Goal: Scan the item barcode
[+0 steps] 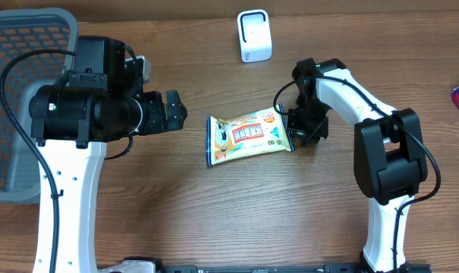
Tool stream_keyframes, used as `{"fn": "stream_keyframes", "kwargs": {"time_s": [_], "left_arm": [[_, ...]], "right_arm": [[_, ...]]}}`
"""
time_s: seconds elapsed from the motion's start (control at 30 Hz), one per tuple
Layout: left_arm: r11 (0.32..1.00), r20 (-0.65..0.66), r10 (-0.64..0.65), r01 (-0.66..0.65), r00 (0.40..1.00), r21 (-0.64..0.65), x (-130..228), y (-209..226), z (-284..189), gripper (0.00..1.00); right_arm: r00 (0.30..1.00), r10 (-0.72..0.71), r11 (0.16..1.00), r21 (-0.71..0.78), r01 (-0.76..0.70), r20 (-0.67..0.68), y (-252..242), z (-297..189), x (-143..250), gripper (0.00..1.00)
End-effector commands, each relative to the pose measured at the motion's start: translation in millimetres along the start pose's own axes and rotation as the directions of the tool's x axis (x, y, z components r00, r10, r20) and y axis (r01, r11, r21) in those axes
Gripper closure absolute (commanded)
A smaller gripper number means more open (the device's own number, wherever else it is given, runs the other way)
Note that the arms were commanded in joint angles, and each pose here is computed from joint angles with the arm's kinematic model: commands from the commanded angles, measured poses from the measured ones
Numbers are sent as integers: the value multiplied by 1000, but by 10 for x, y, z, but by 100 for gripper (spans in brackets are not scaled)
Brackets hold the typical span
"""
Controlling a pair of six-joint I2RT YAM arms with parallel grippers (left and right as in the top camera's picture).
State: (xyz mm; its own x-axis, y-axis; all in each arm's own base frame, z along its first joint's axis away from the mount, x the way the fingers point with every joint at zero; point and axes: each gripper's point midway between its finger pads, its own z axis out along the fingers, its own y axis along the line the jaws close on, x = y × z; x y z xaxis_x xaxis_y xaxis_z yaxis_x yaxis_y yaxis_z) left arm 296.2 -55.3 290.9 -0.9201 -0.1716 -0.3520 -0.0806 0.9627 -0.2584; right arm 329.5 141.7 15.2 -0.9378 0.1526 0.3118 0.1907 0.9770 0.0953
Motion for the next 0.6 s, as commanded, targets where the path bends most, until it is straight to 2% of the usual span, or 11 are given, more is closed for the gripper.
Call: {"fn": "stream_keyframes", "kwargs": {"time_s": [0.0, 0.07, 0.13, 0.17, 0.23, 0.33, 0.43, 0.53, 0.57], "left_arm": [[1000, 8, 10, -10, 1000, -7, -10, 6, -11, 0], [1000, 7, 10, -10, 1000, -7, -9, 7, -11, 0], [1000, 7, 10, -10, 1000, -7, -9, 7, -11, 0], [1000, 7, 10, -10, 1000, -7, -9, 7, -11, 0], [1000, 8, 10, -10, 1000, -7, -10, 6, -11, 0], [1000, 7, 10, -10, 1000, -7, -9, 7, -11, 0], [1000, 8, 10, -10, 1000, -7, -10, 6, -11, 0], [1000, 7, 10, -10, 1000, -7, -9, 7, -11, 0], [1000, 7, 10, -10, 1000, -7, -9, 7, -11, 0]], "right_arm": [[996, -65, 998, 8, 65, 57, 115, -303, 155, 62], [979, -171, 985, -14, 174, 111, 275, -515, 242, 57], [919, -345, 933, -37, 358, 190, 503, -712, 301, 46], [803, -524, 835, -12, 550, 284, 727, -862, 321, 24], [638, -689, 698, 78, 712, 345, 922, -928, 301, 1], [428, -829, 517, 201, 832, 361, 1134, -896, 244, 0], [236, -926, 324, 301, 897, 295, 1207, -727, 210, 0], [122, -974, 182, 339, 923, 191, 1134, -499, 148, 0], [114, -978, 167, 338, 926, 173, 1119, -449, 133, 0]]}}
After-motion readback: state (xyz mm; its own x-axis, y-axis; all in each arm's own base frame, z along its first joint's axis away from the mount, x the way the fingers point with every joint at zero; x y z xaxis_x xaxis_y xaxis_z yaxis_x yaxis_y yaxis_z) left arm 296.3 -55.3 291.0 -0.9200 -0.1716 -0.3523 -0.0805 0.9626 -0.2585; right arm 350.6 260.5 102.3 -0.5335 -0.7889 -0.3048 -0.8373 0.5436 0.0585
